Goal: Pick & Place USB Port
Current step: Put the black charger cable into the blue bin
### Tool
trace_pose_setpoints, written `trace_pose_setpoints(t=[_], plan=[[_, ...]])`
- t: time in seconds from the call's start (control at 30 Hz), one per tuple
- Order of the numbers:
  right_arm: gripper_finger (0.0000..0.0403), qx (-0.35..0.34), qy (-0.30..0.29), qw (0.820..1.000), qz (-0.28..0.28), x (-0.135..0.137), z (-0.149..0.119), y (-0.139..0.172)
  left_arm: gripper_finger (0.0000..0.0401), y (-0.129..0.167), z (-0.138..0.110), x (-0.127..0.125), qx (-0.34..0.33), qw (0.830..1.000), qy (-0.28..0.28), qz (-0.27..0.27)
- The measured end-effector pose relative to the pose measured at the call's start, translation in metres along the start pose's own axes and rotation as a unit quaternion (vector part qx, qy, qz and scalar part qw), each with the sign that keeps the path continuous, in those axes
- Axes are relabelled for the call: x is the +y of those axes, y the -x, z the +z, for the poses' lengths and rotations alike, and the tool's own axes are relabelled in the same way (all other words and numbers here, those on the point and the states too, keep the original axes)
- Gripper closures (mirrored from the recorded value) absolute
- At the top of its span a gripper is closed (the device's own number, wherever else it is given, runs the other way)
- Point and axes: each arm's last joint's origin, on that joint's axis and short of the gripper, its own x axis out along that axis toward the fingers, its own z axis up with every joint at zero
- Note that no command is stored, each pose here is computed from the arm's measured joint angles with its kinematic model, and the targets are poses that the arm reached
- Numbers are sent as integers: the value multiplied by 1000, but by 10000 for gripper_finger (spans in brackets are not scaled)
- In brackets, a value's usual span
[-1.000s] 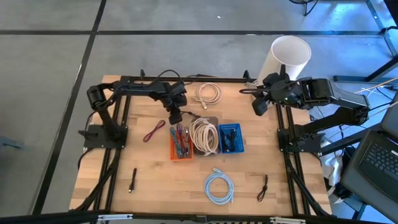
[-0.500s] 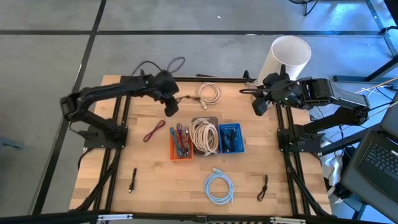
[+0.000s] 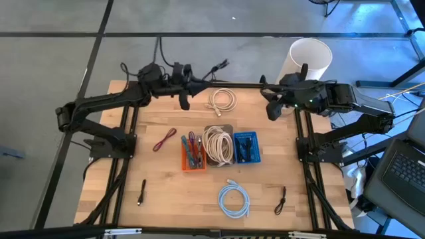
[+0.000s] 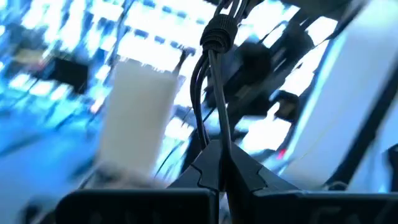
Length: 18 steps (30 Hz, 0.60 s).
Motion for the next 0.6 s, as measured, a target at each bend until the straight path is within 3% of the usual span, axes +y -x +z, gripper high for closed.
trace_pose_setpoints(t=[0.17, 0.37, 0.6], plan=[[238, -66, -4, 997, 33, 6, 15, 1, 399, -15, 2, -8, -85, 993, 15, -79], [238, -149, -9, 983, 105, 15, 34, 5, 399, -42, -18, -6, -84, 990, 44, -104], [238, -166, -5, 979, 121, 21, 39, 1, 399, -90, -14, -16, -69, 981, 27, -178]])
